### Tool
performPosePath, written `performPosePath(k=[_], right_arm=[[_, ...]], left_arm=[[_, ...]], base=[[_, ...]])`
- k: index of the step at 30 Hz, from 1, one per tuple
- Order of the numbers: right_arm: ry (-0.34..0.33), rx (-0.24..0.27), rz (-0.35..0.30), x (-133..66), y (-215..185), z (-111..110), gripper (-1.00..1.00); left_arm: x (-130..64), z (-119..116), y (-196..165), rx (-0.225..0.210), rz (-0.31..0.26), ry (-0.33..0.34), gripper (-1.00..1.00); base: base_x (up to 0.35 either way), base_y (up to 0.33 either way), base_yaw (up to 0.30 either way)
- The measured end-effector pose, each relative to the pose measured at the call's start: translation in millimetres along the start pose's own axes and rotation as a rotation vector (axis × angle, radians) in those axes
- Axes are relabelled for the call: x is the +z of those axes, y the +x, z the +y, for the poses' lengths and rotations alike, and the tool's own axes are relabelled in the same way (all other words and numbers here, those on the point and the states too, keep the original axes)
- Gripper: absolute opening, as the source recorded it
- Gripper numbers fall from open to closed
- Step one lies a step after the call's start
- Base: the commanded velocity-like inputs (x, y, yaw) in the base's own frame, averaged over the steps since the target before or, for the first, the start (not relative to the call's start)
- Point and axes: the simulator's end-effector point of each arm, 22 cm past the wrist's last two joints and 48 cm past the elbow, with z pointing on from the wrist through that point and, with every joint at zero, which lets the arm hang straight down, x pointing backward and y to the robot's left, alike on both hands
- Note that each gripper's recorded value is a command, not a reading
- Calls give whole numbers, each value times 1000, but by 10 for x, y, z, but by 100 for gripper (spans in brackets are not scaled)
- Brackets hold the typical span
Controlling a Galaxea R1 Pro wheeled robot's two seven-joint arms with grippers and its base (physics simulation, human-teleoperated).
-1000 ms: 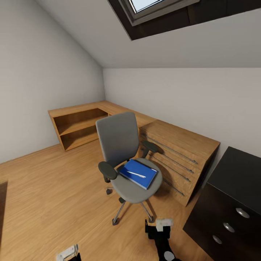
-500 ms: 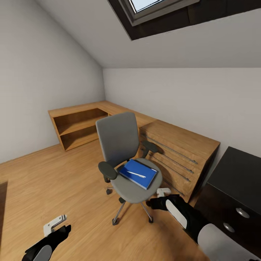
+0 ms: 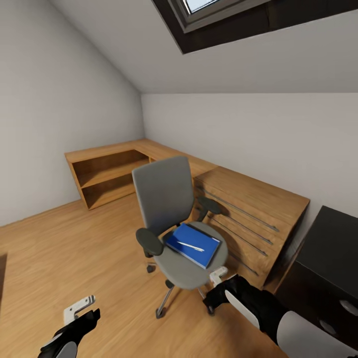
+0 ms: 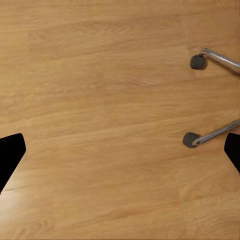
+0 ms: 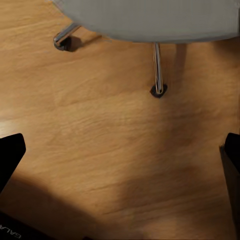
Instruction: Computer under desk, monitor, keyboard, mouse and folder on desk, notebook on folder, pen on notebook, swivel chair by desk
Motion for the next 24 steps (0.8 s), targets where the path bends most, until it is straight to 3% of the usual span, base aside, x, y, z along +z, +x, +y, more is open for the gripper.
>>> performPosePath(k=[13, 24], right_arm=[[8, -4, 4, -11, 36, -72, 100], [19, -21, -33, -148, -56, -233, 100]], left_arm=[[-1, -3, 2, 6, -2, 1, 100], [9, 25, -62, -9, -22, -1, 100]], base=[[310, 89, 0], [42, 28, 0]])
